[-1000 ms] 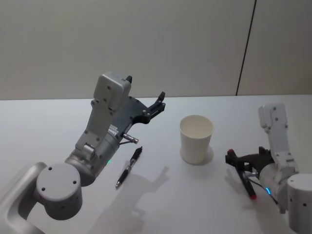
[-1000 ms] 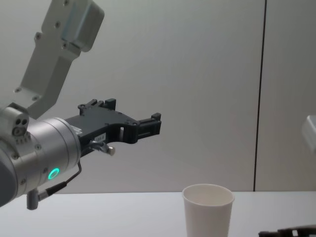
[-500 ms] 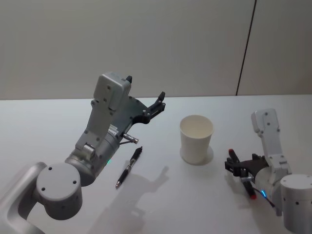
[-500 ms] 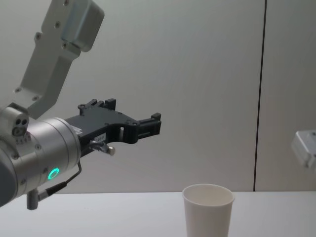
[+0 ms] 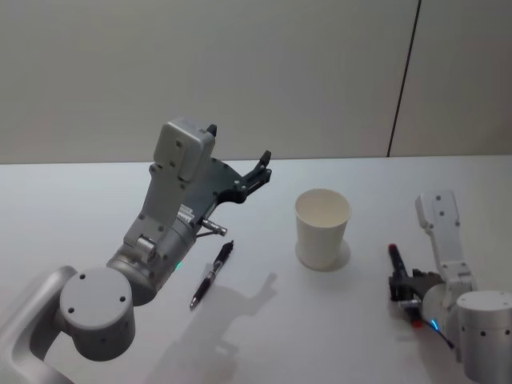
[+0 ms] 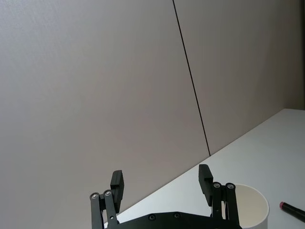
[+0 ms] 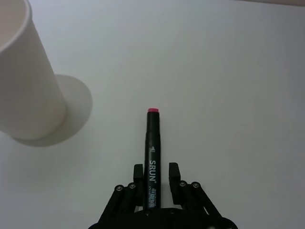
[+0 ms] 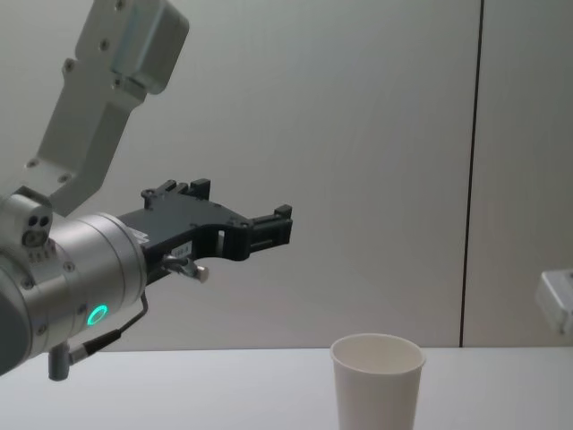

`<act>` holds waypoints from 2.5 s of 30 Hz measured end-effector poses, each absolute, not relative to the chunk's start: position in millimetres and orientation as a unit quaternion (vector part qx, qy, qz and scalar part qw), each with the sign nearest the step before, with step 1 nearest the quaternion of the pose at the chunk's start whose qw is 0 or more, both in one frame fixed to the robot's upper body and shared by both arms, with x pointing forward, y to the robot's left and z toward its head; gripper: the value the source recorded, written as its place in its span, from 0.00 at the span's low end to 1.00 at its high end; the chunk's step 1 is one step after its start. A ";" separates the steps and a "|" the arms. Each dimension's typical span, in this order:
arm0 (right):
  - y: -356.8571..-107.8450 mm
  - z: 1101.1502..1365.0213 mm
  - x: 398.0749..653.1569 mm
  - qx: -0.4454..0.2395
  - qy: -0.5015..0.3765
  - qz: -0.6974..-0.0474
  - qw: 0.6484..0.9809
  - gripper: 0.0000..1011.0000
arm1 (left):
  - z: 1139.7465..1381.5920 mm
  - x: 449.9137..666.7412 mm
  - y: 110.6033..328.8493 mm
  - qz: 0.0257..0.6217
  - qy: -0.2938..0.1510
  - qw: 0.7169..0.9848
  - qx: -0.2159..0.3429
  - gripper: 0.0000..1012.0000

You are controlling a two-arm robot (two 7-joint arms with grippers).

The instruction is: Place the pen into the pen holder.

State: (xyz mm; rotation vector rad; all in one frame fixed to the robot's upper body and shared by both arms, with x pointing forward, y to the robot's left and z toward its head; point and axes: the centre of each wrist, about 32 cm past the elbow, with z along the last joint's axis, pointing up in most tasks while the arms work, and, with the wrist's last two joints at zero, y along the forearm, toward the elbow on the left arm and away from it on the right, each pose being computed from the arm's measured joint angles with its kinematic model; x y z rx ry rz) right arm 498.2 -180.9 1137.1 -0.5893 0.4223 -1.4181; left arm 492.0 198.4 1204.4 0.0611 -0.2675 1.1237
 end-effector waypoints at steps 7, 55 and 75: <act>-182.3 1132.0 500.2 -0.271 0.197 -0.637 0.695 0.18 | 1204.4 492.0 198.4 0.531 -0.126 0.837 0.029 0.99; -185.1 1165.1 472.2 -0.106 0.054 -0.606 0.787 0.18 | 1204.4 492.0 198.4 0.531 -0.126 0.837 0.029 0.99; -172.5 1168.7 476.1 -0.013 -0.051 -0.573 0.818 0.18 | 1204.4 492.0 198.4 0.531 -0.126 0.837 0.029 0.99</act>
